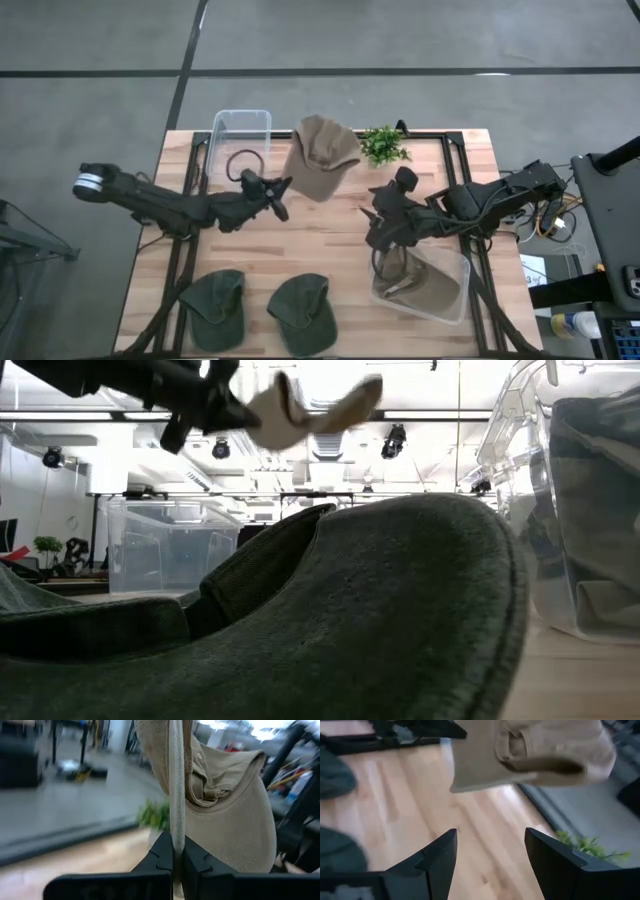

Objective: Pick & Place hat
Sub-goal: Put the brown cap into the bottom transparent bin

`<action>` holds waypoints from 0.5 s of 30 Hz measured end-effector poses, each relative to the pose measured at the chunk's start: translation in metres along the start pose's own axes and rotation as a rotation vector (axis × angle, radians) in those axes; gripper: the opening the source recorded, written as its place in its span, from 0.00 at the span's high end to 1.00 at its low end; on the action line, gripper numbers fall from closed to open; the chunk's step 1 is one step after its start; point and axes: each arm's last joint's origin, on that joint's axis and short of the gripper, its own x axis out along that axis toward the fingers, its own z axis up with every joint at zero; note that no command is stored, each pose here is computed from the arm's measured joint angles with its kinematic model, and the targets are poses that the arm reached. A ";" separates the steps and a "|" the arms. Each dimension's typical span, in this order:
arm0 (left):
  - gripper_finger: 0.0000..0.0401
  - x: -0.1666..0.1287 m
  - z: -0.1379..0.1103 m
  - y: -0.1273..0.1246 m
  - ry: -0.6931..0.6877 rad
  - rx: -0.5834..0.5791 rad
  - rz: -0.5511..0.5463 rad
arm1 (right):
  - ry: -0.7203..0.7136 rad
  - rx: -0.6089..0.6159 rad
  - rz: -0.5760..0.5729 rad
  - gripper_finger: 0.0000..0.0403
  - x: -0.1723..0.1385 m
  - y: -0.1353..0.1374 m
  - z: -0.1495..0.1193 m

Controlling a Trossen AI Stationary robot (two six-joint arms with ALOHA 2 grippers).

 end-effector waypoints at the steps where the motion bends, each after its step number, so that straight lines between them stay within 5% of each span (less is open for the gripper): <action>1: 0.99 -0.001 0.005 -0.001 -0.026 0.011 -0.010 | -0.017 -0.004 -0.019 0.44 0.000 0.000 0.001; 15: 0.99 -0.012 0.047 -0.008 -0.311 0.116 -0.166 | -0.387 -0.020 0.012 0.44 0.010 0.021 0.026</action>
